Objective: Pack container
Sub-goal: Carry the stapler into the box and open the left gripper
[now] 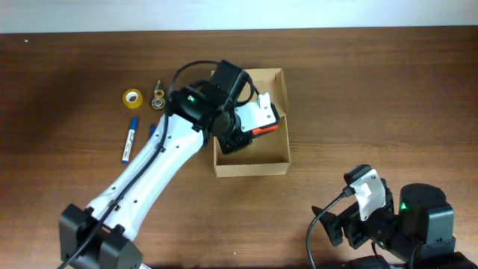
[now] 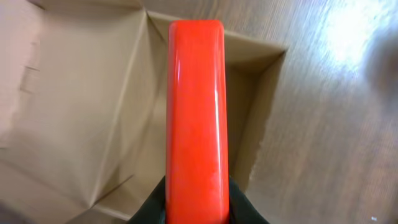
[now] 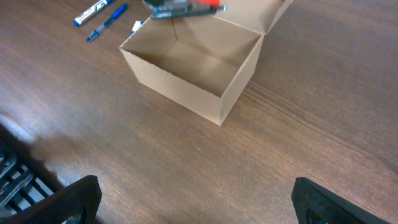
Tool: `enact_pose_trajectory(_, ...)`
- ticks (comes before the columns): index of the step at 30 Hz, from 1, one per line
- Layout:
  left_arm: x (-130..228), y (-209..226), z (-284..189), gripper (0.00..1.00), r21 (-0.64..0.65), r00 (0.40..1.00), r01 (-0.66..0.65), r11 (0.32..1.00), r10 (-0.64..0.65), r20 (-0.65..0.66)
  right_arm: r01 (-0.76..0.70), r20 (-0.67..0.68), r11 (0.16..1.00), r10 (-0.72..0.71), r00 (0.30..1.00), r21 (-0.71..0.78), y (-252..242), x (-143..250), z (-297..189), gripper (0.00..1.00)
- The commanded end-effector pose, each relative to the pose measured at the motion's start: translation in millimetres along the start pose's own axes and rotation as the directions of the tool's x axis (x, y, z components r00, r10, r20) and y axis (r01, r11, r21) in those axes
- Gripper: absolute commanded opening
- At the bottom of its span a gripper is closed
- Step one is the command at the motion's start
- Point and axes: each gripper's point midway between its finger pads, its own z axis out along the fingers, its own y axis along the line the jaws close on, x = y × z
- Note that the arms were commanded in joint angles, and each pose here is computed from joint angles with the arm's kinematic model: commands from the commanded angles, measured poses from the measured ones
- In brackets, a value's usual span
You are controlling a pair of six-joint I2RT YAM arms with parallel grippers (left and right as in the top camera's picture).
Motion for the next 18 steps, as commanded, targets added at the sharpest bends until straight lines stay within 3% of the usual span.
enact_pose_trajectory(1,18,1,20,0.02,-0.009,0.998,-0.029,1.0,0.028,-0.054,-0.003,0.003,1.0,0.003,1.0,0.016,-3,0,0,0.99)
enact_pose_trajectory(18,68,-5,85,0.02,0.088,0.967,-0.048,0.995,0.068,-0.246,-0.003,0.003,1.0,0.003,1.0,0.016,-3,0,0,0.99)
